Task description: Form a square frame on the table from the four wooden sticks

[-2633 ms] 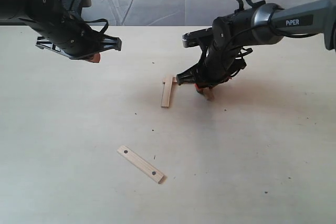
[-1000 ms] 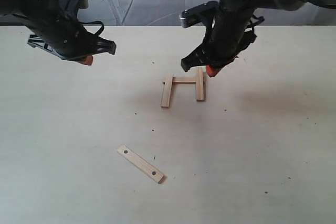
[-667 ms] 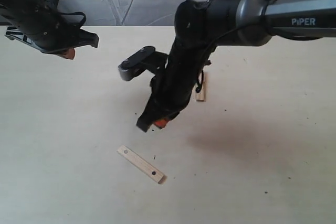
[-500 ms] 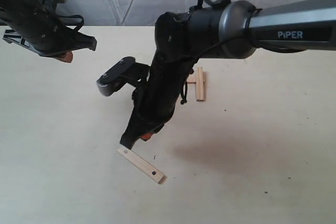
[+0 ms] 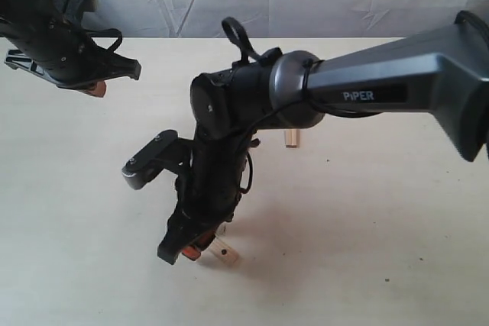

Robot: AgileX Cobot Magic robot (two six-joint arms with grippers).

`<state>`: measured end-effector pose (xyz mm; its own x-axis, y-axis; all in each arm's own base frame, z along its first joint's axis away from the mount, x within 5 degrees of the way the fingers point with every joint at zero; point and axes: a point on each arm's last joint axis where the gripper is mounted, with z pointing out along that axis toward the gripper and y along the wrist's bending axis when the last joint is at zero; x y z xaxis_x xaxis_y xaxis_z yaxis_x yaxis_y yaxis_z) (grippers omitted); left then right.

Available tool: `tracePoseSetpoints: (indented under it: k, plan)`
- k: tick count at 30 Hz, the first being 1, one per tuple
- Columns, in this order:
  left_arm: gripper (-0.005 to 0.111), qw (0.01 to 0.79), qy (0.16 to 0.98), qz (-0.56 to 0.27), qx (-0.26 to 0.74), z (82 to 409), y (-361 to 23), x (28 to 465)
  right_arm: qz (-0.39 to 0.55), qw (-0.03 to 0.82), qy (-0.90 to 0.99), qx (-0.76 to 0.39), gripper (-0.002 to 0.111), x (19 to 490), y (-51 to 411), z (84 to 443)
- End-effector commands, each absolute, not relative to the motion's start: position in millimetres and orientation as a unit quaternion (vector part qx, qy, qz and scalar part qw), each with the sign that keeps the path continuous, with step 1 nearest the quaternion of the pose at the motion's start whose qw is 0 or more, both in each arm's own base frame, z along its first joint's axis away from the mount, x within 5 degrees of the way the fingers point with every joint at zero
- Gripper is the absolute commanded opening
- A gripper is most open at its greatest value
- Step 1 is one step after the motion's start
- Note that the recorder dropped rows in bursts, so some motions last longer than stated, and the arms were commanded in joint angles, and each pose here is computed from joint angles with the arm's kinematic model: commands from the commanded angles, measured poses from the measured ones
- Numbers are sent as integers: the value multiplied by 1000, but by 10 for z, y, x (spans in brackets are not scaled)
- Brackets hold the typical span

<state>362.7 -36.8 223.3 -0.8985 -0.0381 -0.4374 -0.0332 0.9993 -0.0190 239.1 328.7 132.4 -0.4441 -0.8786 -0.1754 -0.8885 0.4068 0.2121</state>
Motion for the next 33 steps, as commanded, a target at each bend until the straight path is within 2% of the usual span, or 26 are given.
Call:
tracePoseSetpoints:
  k: [1,3,4,7,13,15,18,21,26,30,33]
  plan:
    - [0,229,973,-10,-23,2256,-363,3618,108,22,838,-534,49,2400,3283,1208]
    - [0,229,973,-10,-23,2256,-363,3618,102,16,838,-536,42,2402,3276,1167]
    - [0,229,973,-10,-23,2256,-363,3618,100,11,837,-538,33,2396,3267,1165]
    - [0,234,972,-11,-23,2260,-364,3627,94,0,835,-542,-1,2385,3249,1186]
    - [0,237,971,-12,-23,2263,-365,3632,86,46,832,-546,-1,2624,3199,1634]
    - [0,237,971,-12,-23,2263,-365,3632,66,83,825,-554,-1,2832,3081,1846]
    - [0,243,970,-13,-23,2268,-367,3642,39,89,792,-603,-1,3096,2846,2003]
    - [0,247,968,-16,-25,2272,-373,3649,30,92,759,-644,-1,3321,2629,1945]
    - [0,246,969,-16,-25,2241,-372,3635,18,109,774,-624,-1,3650,2387,1674]
    - [0,248,968,-18,-25,2164,-371,3608,2,118,695,-710,-1,3729,2390,1497]
    - [0,252,967,-19,-25,2167,-372,3614,-2,125,682,-720,-1,3751,2404,1451]
